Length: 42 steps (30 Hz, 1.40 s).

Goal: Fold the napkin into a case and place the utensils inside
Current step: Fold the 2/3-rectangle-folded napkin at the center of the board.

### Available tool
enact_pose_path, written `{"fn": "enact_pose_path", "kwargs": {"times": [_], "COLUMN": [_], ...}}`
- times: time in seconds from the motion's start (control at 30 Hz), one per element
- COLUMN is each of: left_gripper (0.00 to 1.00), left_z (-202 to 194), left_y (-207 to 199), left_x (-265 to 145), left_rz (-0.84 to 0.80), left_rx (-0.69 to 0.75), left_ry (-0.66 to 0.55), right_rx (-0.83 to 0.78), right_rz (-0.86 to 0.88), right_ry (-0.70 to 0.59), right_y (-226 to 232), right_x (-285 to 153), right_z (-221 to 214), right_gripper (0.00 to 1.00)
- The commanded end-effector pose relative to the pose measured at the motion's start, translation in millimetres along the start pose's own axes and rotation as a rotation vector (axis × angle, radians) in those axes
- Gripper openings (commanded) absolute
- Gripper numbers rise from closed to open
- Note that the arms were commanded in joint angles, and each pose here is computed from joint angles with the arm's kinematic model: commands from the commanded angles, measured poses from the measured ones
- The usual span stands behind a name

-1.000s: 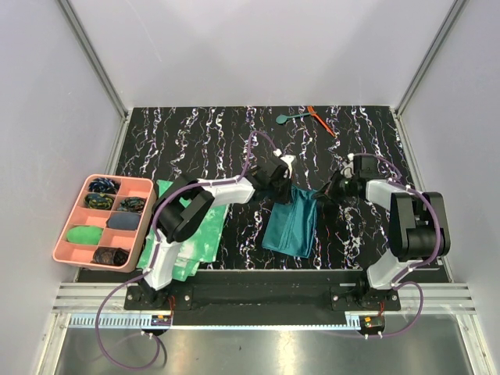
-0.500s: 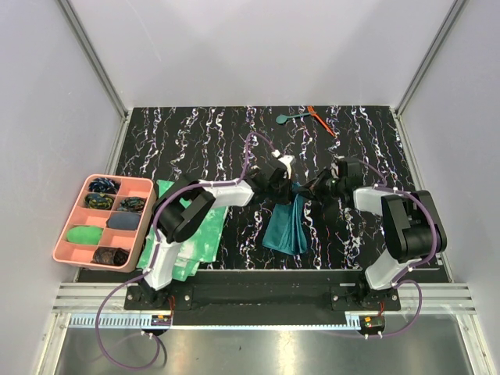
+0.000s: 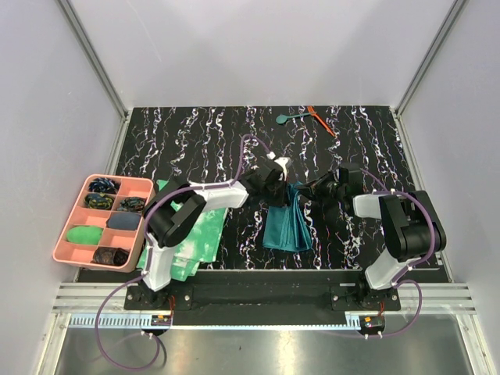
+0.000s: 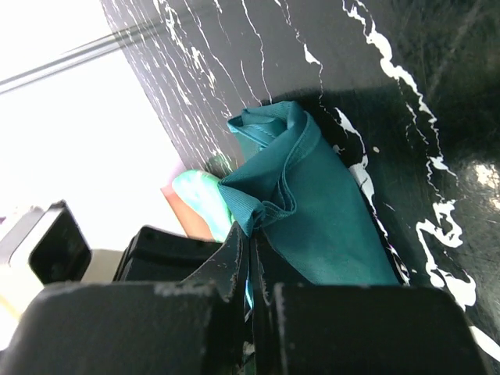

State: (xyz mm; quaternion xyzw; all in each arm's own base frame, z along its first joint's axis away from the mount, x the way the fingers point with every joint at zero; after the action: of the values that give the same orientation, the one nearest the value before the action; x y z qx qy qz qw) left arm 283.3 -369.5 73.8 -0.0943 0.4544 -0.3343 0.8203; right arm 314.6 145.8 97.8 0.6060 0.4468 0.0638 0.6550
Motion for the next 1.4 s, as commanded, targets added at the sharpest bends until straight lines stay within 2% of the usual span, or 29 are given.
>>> {"fn": "enact_pose_path", "kwargs": {"times": [0.0, 0.27, 0.57, 0.83, 1.1, 1.37], "left_gripper": [0.05, 0.06, 0.02, 0.01, 0.01, 0.03], "left_z": [21, 16, -21, -32, -38, -30], "left_y": [-15, -2, 20, 16, 18, 13], "left_x": [-31, -53, -28, -13, -18, -37], "left_rz": [-0.037, 0.033, 0.084, 0.060, 0.056, 0.052], "left_rx": [0.007, 0.039, -0.007, -0.004, 0.003, 0.019], "left_ry": [-0.065, -0.096, -0.008, -0.009, -0.045, -0.091], "right_rx": [0.002, 0.004, 0.038, 0.161, 0.357, 0.388], "right_rz": [0.024, 0.013, 0.000, 0.004, 0.027, 0.026], "right_ry": [-0.024, -0.029, -0.023, -0.056, -0.105, -0.156], "right_y": [4, 3, 9, 20, 7, 5], "right_x": [4, 5, 10, 24, 42, 44], "right_z": [2, 3, -2, -19, -19, -22], "right_gripper": [0.00, 0.00, 0.00, 0.00, 0.00, 0.00]}}
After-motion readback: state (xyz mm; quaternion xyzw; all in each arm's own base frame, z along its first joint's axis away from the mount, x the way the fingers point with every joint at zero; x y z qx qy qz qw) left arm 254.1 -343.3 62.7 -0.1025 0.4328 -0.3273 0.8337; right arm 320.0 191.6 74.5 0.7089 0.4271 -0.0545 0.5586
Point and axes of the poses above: each gripper's point midway between its finger pads, its own x axis out along the fingers, its own y axis along the line the jaws close on, z = x × y, the point moved 6 cm from there along -x, back along the fingers, and after that the axes turned 3 degrees about x, right-handed, at the moved point
